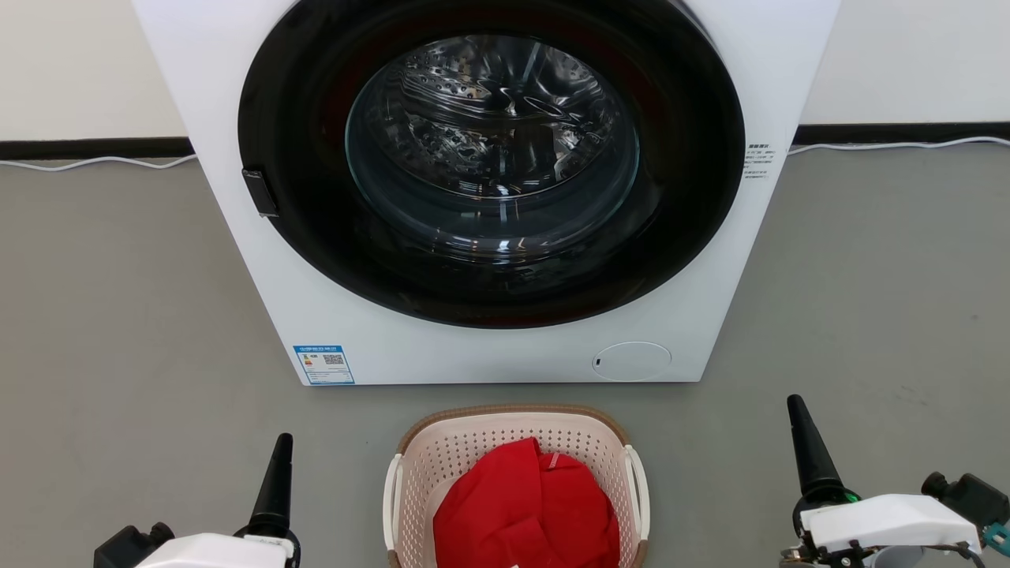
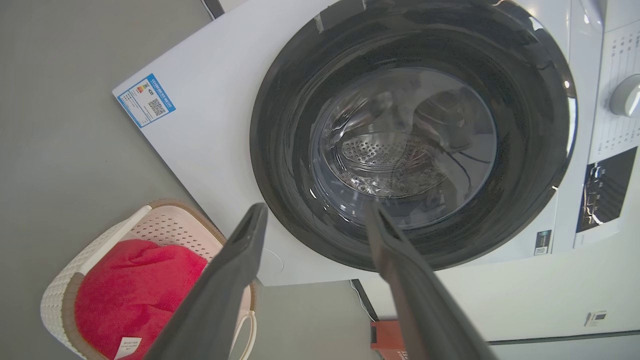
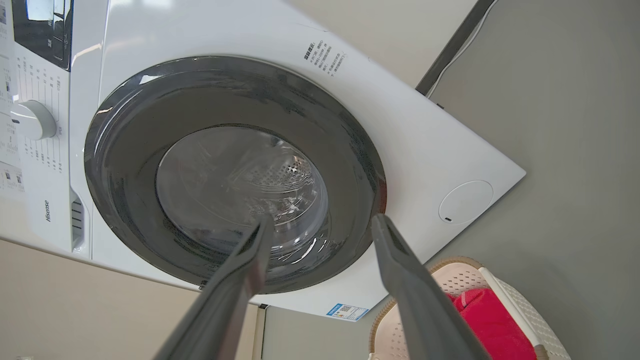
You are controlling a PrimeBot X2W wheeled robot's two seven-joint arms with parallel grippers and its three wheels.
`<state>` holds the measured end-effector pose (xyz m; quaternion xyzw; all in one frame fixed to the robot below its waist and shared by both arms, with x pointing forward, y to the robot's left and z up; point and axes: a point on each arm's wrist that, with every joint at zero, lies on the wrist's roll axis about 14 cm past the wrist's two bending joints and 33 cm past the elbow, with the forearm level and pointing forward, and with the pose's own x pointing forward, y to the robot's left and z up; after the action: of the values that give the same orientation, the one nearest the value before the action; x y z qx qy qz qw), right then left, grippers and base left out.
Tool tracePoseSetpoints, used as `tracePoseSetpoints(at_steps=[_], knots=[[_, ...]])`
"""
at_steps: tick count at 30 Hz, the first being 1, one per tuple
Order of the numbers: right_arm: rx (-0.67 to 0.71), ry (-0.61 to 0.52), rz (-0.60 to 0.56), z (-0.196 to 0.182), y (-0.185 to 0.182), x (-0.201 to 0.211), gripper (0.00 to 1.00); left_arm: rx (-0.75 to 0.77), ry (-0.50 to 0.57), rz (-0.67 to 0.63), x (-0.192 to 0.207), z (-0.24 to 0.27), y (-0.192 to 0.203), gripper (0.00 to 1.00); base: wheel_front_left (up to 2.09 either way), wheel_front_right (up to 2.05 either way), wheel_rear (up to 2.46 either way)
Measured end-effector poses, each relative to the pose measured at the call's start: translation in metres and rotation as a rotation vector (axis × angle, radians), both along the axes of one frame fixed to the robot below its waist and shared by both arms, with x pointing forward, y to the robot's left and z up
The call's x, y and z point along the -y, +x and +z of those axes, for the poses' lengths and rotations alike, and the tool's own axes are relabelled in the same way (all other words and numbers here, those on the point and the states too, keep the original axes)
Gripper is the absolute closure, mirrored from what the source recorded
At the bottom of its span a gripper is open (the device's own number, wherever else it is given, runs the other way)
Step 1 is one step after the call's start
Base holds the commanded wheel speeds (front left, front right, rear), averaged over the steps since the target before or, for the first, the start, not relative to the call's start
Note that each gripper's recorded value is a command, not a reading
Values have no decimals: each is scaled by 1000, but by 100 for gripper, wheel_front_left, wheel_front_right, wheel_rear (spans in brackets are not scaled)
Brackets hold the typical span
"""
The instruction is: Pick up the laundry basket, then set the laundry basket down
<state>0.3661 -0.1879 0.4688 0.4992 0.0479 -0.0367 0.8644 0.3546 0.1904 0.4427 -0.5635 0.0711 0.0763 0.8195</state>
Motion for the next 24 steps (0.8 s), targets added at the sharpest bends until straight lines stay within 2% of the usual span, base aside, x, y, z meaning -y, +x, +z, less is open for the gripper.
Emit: tracePoseSetpoints(at_steps=[24], knots=[[23, -398, 86, 2, 0, -6, 0, 15, 383, -66, 0, 7, 2, 0, 0, 0, 0]])
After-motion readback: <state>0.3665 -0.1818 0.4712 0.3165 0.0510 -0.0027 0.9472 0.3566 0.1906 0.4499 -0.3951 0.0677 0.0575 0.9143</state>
